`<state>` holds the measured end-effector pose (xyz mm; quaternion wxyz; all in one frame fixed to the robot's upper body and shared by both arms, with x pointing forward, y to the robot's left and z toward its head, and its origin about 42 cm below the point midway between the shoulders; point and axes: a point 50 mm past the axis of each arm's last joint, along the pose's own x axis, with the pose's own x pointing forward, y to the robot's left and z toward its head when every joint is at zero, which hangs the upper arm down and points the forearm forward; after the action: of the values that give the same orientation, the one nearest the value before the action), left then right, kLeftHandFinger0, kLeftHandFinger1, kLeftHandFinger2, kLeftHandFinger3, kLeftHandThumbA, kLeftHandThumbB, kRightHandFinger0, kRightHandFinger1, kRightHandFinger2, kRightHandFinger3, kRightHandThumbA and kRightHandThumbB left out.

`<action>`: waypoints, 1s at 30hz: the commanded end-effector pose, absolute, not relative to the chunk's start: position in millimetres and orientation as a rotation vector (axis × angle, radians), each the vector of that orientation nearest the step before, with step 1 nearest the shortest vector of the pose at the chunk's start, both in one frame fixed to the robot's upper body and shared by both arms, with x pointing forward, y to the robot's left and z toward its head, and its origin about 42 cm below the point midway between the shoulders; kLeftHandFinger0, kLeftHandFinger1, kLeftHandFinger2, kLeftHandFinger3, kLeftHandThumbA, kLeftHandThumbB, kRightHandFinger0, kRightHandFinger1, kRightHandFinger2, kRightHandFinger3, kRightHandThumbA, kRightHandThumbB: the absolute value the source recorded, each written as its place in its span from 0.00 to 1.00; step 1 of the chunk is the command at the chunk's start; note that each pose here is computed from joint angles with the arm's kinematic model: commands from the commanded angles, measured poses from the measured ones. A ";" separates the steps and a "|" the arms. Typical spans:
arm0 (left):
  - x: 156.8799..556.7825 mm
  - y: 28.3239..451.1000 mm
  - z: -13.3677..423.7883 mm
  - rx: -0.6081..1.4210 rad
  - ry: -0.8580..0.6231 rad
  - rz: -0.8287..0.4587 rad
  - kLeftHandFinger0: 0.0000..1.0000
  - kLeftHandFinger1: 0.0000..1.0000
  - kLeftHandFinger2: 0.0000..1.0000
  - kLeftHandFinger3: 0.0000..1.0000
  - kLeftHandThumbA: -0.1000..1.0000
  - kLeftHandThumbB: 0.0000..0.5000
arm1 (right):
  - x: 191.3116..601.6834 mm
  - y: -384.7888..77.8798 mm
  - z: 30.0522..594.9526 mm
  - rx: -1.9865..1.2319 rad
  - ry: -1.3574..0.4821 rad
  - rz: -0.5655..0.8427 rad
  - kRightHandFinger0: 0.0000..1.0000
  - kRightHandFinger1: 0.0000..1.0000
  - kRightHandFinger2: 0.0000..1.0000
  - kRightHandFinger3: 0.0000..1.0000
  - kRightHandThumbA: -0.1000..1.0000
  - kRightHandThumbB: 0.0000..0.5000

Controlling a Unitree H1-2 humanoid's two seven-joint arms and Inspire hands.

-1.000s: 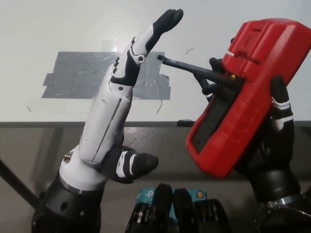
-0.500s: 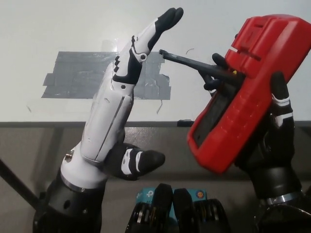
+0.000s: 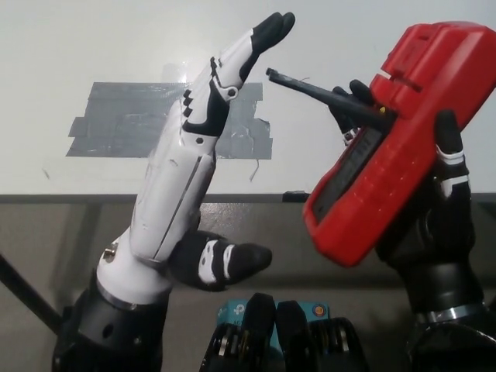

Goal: The robot first picks the multimeter with right hand and then unfolds the black stand on the back of it using left hand

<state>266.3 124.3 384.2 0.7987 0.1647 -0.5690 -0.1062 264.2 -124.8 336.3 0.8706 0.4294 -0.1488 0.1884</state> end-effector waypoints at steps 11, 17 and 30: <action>247.9 131.9 382.5 0.413 -1.219 -0.239 1.00 1.00 1.00 1.00 1.00 0.59 | 284.2 -113.1 327.1 1.113 -0.271 0.879 1.00 0.59 0.00 0.12 0.00 0.43; 254.1 131.9 377.7 0.430 -1.209 -0.231 1.00 1.00 1.00 1.00 1.00 0.56 | 277.0 -116.3 329.7 1.093 -0.279 0.876 1.00 0.55 0.00 0.00 0.00 0.46; 262.2 134.8 371.9 0.458 -1.174 -0.206 1.00 1.00 1.00 1.00 1.00 0.66 | 268.5 -121.1 333.3 1.127 -0.325 0.913 1.00 0.57 0.00 0.00 0.00 0.39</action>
<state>260.8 134.0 370.7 0.8073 0.2026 -0.5451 -0.0999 279.1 -122.2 314.1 0.7859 0.4919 -0.0934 0.3630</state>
